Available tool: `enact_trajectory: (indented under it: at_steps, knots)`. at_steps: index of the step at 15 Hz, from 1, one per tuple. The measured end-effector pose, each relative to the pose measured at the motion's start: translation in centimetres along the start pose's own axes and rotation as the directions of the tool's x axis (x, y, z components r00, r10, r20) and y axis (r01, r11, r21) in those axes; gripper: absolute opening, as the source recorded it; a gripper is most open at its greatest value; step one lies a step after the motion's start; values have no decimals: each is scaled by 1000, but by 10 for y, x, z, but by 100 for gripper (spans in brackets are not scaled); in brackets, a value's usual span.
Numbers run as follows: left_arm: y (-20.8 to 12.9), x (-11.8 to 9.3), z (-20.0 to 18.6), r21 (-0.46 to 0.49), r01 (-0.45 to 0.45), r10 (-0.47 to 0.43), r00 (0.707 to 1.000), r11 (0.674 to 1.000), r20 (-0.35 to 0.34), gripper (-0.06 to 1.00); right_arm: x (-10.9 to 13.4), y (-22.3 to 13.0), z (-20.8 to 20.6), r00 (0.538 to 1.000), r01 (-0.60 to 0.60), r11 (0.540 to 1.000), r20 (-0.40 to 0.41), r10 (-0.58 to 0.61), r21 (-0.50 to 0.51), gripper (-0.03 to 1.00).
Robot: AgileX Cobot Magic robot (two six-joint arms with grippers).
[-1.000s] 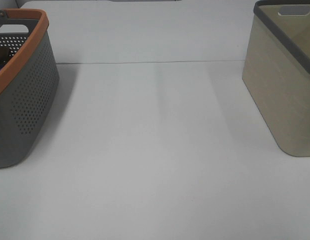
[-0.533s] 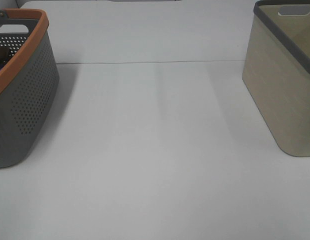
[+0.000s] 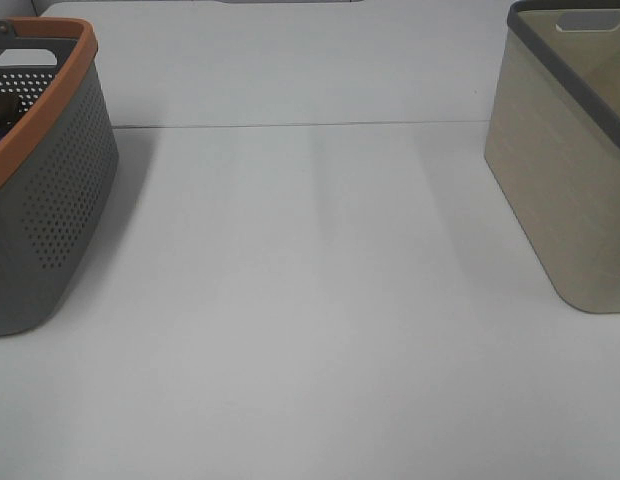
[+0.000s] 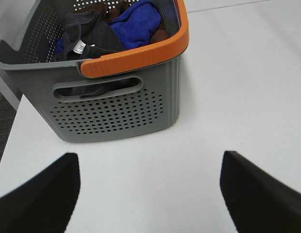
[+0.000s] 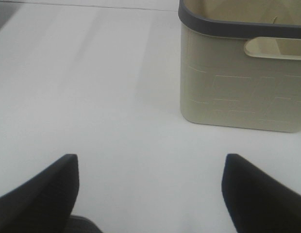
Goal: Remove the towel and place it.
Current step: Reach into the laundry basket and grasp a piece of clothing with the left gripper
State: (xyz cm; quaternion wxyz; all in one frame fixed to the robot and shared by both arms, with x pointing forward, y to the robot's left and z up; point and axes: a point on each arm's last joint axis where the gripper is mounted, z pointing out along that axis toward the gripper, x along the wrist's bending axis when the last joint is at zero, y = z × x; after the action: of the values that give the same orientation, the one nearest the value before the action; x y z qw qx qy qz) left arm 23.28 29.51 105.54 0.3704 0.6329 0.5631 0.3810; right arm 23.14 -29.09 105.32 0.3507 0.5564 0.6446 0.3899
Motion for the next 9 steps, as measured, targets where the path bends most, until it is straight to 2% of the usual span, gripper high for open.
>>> enact_trajectory:
  at_steps: [9]
  knots:
    - [0, 0, 0, 0, 0, 0, 1000, 1000, 0, 76, 0, 0, 0, 1000, 0, 1000, 0, 0, 0, 77]
